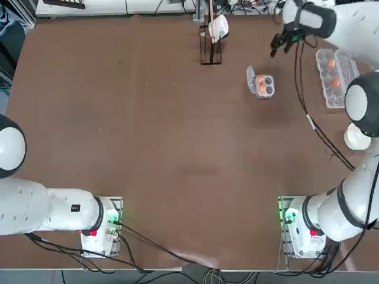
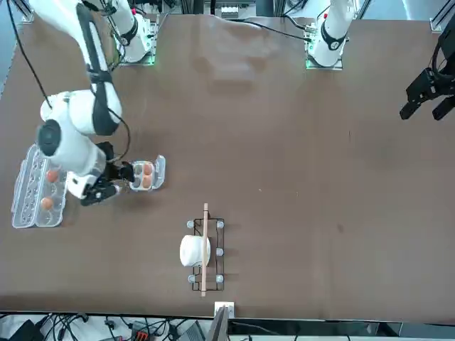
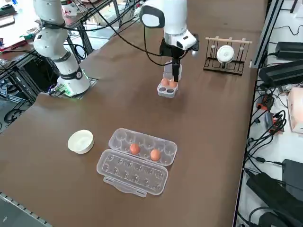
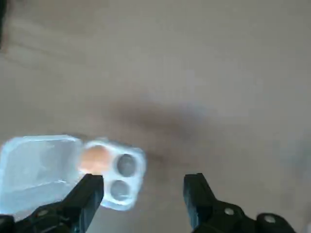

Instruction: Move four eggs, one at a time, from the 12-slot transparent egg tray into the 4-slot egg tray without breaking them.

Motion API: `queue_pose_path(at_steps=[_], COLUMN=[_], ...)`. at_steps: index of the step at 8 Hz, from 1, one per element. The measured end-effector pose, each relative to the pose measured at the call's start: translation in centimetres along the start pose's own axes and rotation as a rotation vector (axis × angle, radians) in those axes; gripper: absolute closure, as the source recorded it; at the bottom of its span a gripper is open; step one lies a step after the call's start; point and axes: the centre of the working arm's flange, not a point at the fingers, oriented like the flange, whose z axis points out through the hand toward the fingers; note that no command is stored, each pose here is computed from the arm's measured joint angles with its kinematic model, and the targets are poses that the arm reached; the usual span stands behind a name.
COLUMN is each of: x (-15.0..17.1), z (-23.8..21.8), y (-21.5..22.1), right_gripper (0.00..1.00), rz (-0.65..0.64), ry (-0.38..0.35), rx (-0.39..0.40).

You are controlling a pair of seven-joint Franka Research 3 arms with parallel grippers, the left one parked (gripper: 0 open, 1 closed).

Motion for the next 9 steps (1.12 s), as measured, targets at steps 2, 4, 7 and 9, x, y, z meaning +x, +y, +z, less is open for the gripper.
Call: queue_pose_path(at_steps=[2,4,7,9], x=[-2.0,-4.6,-9.2,-11.1], z=[-0.6,-0.3,1.7,2.6], y=[7.1,13.3,21.5,24.4], right_gripper=[0.00,0.00,0.00,0.00], rz=[-0.060,-0.201,-0.456,-0.645], ry=[0.002,-0.010,-0.044,-0.049], rx=[-0.011,-0.011,0.004,0.004])
